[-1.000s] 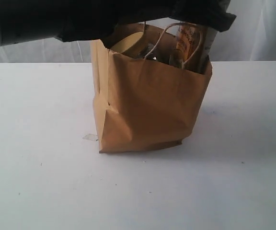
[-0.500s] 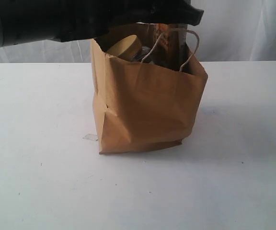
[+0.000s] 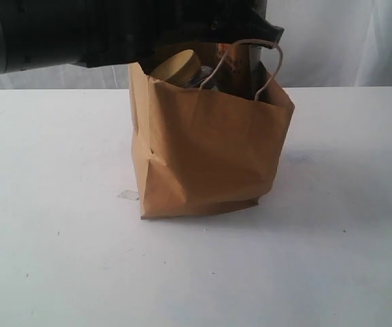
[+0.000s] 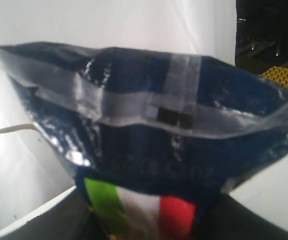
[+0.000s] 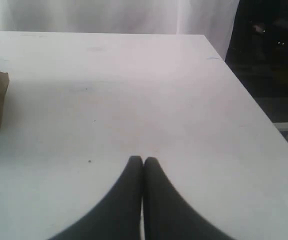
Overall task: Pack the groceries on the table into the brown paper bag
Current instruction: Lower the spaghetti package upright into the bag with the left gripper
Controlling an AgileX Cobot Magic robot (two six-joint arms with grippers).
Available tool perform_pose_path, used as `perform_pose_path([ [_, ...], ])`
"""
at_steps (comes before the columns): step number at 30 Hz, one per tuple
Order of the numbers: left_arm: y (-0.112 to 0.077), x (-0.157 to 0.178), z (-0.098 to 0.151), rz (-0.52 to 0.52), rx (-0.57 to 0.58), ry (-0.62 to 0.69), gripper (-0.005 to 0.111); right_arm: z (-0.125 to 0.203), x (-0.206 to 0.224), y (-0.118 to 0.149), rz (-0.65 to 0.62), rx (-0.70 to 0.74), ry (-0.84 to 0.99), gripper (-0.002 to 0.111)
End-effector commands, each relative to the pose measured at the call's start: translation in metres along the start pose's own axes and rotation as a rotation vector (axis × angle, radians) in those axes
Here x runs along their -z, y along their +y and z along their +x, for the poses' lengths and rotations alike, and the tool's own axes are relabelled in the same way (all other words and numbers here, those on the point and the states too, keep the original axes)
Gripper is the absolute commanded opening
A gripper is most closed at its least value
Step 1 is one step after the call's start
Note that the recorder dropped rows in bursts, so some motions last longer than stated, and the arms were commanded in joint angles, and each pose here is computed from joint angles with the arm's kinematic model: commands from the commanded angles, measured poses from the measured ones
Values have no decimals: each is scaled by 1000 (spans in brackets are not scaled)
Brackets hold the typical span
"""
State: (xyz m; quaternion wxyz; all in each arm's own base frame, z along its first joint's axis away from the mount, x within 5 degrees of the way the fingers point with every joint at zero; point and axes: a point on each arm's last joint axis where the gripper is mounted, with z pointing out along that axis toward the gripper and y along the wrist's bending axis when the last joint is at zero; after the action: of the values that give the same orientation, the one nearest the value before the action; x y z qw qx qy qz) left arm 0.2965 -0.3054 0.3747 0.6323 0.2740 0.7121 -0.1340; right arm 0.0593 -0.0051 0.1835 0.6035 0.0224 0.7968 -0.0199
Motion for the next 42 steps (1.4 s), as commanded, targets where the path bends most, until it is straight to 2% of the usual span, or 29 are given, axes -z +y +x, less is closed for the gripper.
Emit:
perform_pose_path([
  [1,11,2,7,-85,-13,46,50,0,0,0,-2,0,-5,0],
  [6,9,1,19,-79,-25,81,50,0,0,0,-2,0,-5,0],
  [12,9,1,19,-77,-25,81,50,0,0,0,-2,0,-5,0],
  [17,10,2,15,-81,-21,70,50,0,0,0,-2,0,-5,0],
  [24,15,4,-6,-110,0,17,50,0,0,0,-2,-19,-5,0],
  [28,18,6,-16,-125,-29,-7,50,0,0,0,-2,-19,-5,0],
  [34,23,7,-14,-179,-104,23,50,0,0,0,-2,-19,-5,0],
  [37,26,7,-13,-216,-103,40,50,0,0,0,-2,-19,-5,0],
  [39,28,8,-12,-235,-102,49,54,0,0,0,-2,-19,-5,0],
  [42,28,7,-11,-236,-103,52,67,0,0,0,-2,-19,-5,0],
])
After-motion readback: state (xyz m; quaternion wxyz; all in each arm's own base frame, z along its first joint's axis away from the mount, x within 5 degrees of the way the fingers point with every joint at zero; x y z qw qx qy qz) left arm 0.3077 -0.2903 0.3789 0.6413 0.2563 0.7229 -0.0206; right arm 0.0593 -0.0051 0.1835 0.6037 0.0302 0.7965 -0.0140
